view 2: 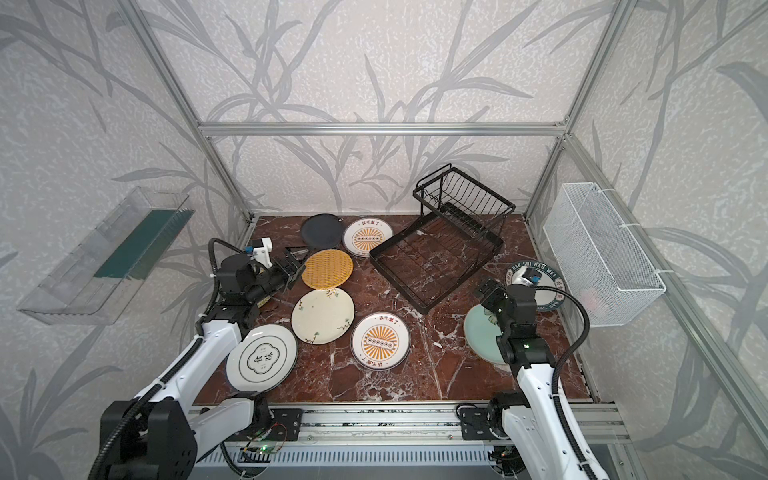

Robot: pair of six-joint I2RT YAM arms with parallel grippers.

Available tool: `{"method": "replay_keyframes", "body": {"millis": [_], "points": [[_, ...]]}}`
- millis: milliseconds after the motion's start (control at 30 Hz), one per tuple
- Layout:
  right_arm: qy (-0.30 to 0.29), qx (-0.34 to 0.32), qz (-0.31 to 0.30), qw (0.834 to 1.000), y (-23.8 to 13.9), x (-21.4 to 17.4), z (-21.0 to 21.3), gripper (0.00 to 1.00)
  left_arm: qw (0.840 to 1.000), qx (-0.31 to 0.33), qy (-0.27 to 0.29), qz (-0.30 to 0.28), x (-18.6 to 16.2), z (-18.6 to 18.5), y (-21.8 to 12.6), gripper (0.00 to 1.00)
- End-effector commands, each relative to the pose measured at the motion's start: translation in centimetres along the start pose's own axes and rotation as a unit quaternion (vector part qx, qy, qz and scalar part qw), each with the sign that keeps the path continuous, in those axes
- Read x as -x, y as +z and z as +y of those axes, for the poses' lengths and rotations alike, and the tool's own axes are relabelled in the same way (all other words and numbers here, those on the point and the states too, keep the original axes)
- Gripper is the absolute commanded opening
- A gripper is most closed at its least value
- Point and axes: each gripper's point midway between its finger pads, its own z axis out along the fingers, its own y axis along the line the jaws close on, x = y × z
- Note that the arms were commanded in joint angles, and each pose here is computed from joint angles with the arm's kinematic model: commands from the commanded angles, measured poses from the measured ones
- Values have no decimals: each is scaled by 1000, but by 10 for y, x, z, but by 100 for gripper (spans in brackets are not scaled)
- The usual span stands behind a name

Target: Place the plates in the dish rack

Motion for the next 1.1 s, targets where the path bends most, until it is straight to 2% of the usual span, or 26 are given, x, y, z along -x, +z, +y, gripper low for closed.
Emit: {"method": "replay_keyframes", "body": {"millis": [0,167,433,633,833,1067], "points": [[91,-21,12,996,9,-13,-29,96,998,-47,30,31,-10,-28,6,98],[193,-58,-22,979,27,-5,-71,88,996,-65,27,50,-19,-35,11,97],[276,-100,-80,953,32,16,-121,84,994,-82,29,62,-30,-37,4,97],[294,-123,-106,942,37,21,-147,82,993,-93,33,70,-34,-42,0,97],[315,-138,-123,931,47,22,-170,74,991,-106,27,75,-35,-48,1,97],[330,-149,-113,925,70,13,-186,68,991,-115,17,71,-31,-52,3,97]]}}
